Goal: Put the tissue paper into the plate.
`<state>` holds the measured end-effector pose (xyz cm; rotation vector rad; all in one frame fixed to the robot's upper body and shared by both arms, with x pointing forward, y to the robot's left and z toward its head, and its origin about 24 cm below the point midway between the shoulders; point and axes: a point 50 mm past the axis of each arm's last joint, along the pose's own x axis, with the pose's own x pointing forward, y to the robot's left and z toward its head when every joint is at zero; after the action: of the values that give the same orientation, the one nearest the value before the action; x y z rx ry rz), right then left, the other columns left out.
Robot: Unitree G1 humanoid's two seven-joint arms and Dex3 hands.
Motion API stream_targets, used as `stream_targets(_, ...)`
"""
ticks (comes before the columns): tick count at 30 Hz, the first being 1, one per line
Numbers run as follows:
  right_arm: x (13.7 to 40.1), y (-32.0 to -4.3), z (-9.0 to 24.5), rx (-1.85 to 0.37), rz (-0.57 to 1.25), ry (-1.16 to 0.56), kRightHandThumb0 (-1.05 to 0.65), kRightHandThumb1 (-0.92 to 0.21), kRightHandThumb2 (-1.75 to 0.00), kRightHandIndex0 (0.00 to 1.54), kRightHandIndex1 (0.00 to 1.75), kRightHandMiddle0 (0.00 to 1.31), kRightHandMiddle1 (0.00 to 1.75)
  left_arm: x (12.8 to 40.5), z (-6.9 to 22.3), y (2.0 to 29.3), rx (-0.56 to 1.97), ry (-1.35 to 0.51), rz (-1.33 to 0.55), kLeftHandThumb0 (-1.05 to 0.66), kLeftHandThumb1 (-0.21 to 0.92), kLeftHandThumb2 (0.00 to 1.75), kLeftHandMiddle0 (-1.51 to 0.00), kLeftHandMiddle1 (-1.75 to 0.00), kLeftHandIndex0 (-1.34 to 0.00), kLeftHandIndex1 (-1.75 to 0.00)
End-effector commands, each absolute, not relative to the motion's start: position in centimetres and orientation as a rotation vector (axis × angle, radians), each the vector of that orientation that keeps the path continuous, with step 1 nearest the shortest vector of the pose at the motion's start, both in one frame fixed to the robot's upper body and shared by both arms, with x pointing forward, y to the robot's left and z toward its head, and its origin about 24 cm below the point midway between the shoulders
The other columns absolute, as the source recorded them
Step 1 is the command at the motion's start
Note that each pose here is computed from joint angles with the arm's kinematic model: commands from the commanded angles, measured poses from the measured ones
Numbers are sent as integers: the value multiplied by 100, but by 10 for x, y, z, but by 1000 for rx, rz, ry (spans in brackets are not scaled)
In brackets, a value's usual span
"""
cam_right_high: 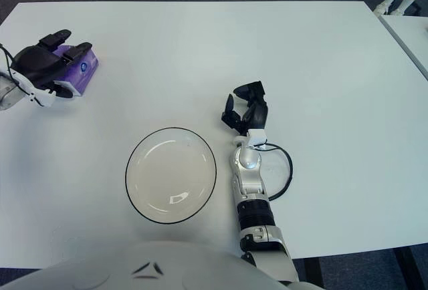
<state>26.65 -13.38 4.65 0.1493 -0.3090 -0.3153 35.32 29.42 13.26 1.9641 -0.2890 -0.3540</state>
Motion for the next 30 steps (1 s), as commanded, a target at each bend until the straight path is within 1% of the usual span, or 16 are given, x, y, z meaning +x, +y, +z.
stream_targets(1,228,-127,-20,192,-396,-6,-41,-56,-101,68,164,42,175,359,136,286,2001,-327,-374,-105,80,32,0,0,0,0)
stream_targets(8,228,-128,-20,187,-399,-7,-41,-57,-101,67,164,42,175,362,133,274,2026,-356,-444,-105,85,32,0,0,0,0)
stream_targets(14,227,-129,-19,184,-400,-7,-41,-57,-100,66,164,42,175,363,130,269,2032,-349,-481,-105,86,32,0,0,0,0)
stream_targets(20,227,-130,-20,184,-402,-8,-41,-57,-100,66,165,42,175,363,109,263,2034,-300,-508,-105,85,30,0,0,0,0)
stream_targets(25,226,-132,-20,184,-406,-8,-41,-57,-100,66,165,42,175,362,108,261,1980,-311,-519,-105,86,30,0,0,0,0)
stream_targets(30,226,-133,-20,186,-412,-9,-41,-57,-100,67,165,41,175,359,99,259,1913,-279,-532,-105,88,30,0,0,0,0)
